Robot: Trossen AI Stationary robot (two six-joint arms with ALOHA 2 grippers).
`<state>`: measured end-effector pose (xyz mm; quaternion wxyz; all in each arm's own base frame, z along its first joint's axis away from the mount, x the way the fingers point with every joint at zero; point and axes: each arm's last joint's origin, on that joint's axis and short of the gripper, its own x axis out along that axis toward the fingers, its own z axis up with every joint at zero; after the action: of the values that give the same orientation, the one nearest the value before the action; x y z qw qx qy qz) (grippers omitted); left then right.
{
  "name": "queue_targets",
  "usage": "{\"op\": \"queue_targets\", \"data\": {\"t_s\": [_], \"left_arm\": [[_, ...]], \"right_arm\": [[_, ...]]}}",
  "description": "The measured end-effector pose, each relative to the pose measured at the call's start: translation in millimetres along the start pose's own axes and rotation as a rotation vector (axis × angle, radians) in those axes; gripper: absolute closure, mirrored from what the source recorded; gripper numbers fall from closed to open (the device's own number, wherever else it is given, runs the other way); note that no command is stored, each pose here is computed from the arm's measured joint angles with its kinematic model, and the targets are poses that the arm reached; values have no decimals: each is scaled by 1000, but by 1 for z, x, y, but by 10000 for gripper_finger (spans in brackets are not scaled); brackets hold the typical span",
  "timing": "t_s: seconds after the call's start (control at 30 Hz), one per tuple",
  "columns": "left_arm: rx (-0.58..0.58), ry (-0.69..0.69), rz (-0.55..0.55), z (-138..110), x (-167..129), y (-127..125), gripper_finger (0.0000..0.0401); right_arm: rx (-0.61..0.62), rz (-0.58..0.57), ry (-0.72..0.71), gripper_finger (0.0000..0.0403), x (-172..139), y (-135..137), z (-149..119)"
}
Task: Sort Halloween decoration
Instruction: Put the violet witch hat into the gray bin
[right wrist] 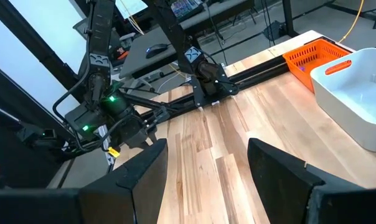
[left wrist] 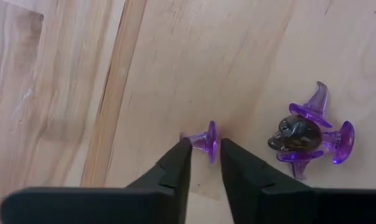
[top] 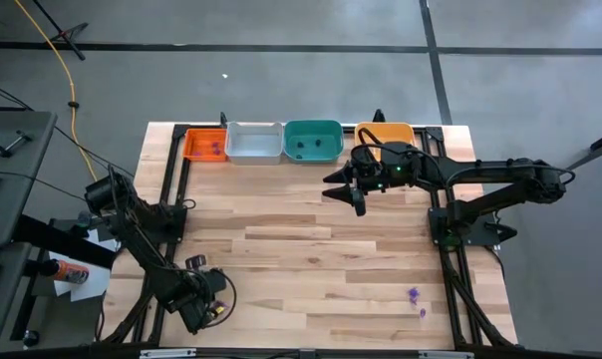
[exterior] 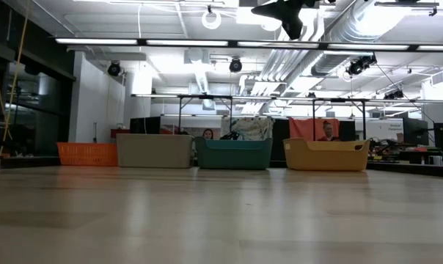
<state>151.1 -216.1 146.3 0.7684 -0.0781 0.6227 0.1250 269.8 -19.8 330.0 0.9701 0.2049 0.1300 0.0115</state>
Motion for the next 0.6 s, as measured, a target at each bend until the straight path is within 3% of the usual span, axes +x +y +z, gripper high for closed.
{"op": "queue_targets", "data": {"t_s": [0.2,0.6], "left_arm": [[0,-2,12,-2,5,4,373],[56,-3,6,-3,8,6,377]], "right_arm": [[0,-3,-1,187,0,0,0],[1,-8,12,187,0,-1,-1]]}}
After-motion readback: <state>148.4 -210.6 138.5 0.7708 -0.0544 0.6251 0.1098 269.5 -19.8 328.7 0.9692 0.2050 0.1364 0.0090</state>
